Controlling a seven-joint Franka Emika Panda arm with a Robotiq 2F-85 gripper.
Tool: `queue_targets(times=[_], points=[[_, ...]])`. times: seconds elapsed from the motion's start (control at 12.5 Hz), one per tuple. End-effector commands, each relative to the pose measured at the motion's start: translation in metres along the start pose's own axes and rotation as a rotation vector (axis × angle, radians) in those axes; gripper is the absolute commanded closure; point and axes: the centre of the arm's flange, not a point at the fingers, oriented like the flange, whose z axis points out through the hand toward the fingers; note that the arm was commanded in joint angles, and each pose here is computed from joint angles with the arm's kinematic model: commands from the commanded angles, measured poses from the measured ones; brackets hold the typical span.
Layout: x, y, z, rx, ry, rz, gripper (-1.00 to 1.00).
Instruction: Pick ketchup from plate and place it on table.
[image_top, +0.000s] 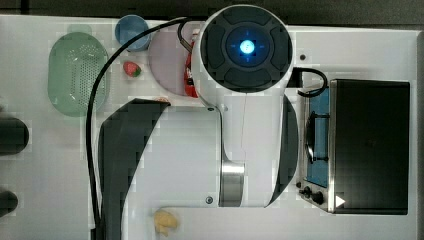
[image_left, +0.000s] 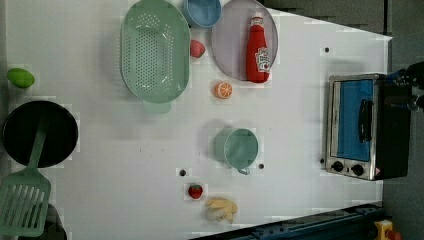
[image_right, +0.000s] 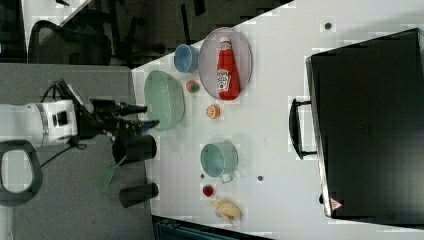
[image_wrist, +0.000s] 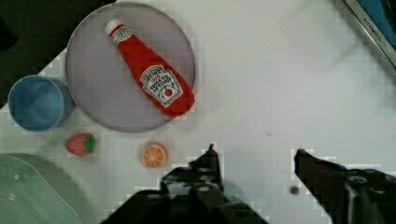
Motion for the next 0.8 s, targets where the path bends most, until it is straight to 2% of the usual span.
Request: queue_targets(times=[0.08, 0.24, 0.8], points=[[-0.055, 0.072, -0.041, -0.035, -0.009, 0.114, -0.59], [-0.054, 0.070, -0.038, -0.036, -0.012, 0.112, -0.99], [-0.026, 0.018, 0.039, -0.053, -0.043, 0.057, -1.00]])
